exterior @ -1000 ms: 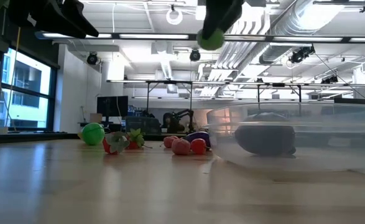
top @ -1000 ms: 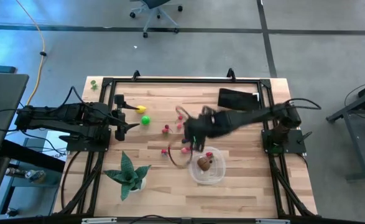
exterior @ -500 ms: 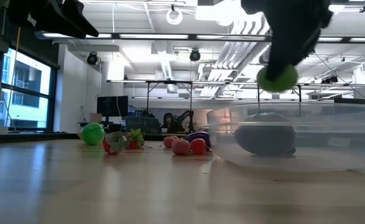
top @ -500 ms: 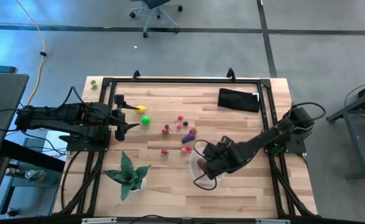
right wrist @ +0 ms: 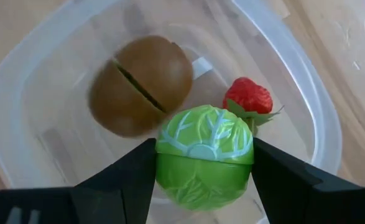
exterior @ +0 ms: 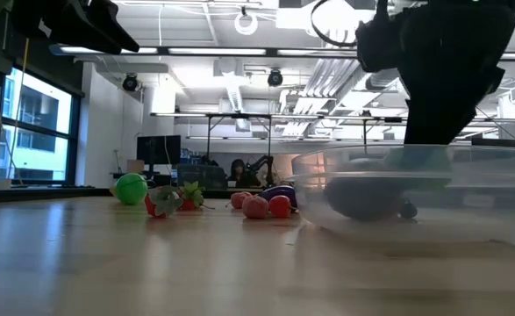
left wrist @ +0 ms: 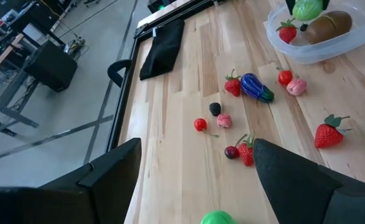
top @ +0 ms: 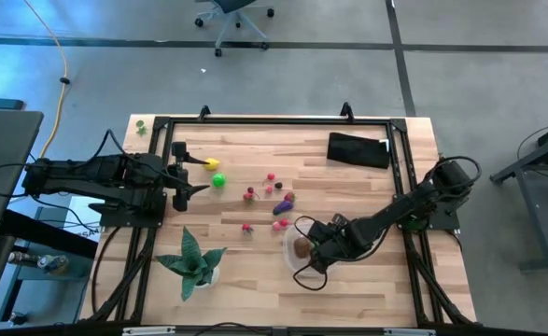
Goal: Pick and placing Produce into tupperware
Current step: Put the cabbage into the transparent bin, then put the eggplant into the transparent bin
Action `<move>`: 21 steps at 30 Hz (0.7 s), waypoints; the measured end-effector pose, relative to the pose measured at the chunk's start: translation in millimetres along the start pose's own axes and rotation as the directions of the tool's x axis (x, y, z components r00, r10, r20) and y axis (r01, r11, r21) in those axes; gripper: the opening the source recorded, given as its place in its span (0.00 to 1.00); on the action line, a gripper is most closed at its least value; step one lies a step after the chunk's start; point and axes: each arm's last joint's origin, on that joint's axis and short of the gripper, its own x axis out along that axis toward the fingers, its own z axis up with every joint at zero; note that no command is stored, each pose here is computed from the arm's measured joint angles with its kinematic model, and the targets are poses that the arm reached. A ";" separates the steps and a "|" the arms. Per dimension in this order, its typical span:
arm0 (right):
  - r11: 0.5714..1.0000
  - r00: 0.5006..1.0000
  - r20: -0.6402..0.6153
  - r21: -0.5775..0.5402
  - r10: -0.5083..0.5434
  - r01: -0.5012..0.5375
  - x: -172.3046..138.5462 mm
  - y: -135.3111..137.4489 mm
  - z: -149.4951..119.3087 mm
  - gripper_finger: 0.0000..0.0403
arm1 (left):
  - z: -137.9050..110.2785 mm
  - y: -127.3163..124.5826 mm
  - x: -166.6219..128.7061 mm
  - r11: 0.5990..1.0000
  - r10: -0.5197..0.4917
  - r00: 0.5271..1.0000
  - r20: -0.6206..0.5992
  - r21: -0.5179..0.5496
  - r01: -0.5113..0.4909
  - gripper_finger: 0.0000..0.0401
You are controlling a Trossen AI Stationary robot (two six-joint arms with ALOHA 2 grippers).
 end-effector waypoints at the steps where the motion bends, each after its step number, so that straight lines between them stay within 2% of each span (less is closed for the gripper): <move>1: 1.000 1.000 0.001 0.002 0.001 -0.001 1.2 -0.5 -0.8 0.55 | 0.0 0.0 -0.1 1.000 0.000 1.000 0.000 0.000 0.000 0.74; 10: 1.000 0.999 0.033 0.009 -0.005 0.005 11.5 -5.4 -6.8 0.56 | 0.0 0.0 0.0 1.000 0.000 1.000 0.000 0.000 0.000 0.74; 21: 1.000 0.997 0.074 0.008 -0.016 0.016 4.6 -6.5 -6.3 0.71 | 0.0 0.0 0.0 1.000 0.000 1.000 0.000 0.000 0.000 0.74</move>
